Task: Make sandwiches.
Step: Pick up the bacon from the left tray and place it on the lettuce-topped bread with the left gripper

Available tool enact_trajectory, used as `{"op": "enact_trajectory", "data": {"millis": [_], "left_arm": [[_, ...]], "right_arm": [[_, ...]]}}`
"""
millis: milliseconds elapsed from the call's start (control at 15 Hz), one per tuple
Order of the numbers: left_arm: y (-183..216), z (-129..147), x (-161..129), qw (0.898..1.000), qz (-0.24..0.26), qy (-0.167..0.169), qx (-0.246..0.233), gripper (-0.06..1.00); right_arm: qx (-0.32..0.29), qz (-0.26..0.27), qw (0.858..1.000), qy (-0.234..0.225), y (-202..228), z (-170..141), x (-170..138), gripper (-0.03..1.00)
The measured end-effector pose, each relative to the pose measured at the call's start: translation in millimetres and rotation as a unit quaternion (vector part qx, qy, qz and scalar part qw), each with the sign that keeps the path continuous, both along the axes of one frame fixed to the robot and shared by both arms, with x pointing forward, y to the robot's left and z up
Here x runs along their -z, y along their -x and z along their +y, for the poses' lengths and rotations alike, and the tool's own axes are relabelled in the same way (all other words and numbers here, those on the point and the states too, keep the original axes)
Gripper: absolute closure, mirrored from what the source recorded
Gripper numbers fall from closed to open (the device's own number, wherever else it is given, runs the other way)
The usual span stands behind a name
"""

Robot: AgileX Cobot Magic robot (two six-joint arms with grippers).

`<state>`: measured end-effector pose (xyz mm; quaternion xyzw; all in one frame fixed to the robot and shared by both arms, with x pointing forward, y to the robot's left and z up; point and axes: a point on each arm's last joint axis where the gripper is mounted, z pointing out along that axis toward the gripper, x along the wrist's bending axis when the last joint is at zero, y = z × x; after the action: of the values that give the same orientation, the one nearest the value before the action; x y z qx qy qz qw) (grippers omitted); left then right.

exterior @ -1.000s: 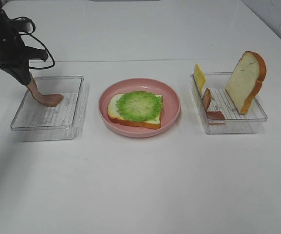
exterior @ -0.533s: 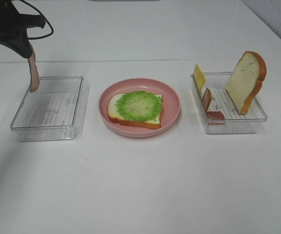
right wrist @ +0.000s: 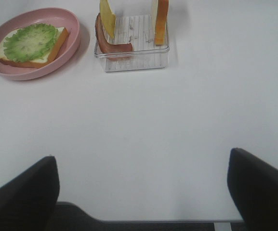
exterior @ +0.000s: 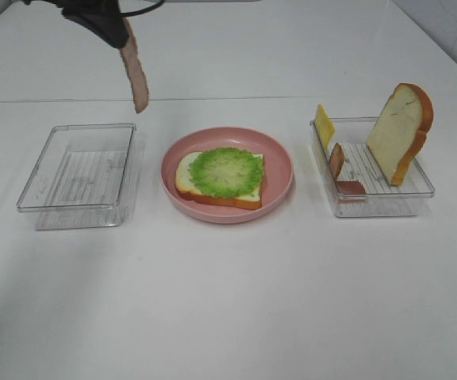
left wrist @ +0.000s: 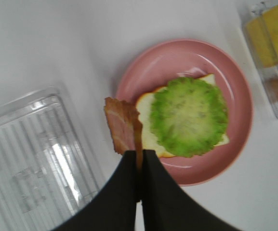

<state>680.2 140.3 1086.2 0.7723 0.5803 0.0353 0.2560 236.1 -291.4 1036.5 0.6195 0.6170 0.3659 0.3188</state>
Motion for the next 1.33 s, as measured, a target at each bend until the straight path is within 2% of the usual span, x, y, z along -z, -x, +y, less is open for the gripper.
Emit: {"op": "enact_trajectory", "data": {"millis": [200,467,733,1000,1133,1333], "left_arm": [[26.3,-60.5,0.9,0.998,0.008,0.013,0.065,0.94],[38.1,-93.5,3.3,0.995,0.004,0.046,0.093,0.94],[31.6,-109.6,35.0,0.989,0.038,0.076,0.122,0.94],[29.8,-118.0,50.3,0.983,0.058,0.103,0.142,0.94],[27.1,-119.6,61.1,0.983,0.067,0.100,0.142,0.94],[20.7,-122.9,92.7,0.981,0.083,0.082,0.157,0.94]], "right_arm": [[0.000,0.000,1.000,0.000,0.0,0.1,0.0,0.06],[0.000,0.000,1.000,0.000,0.0,0.1,0.0,0.06],[0.000,0.000,1.000,0.000,0.0,0.1,0.0,0.06],[0.000,0.000,1.000,0.000,0.0,0.1,0.0,0.06],[0.000,0.000,1.000,0.000,0.0,0.1,0.0,0.06],[0.000,0.000,1.000,0.000,0.0,0.1,0.0,0.06]]}}
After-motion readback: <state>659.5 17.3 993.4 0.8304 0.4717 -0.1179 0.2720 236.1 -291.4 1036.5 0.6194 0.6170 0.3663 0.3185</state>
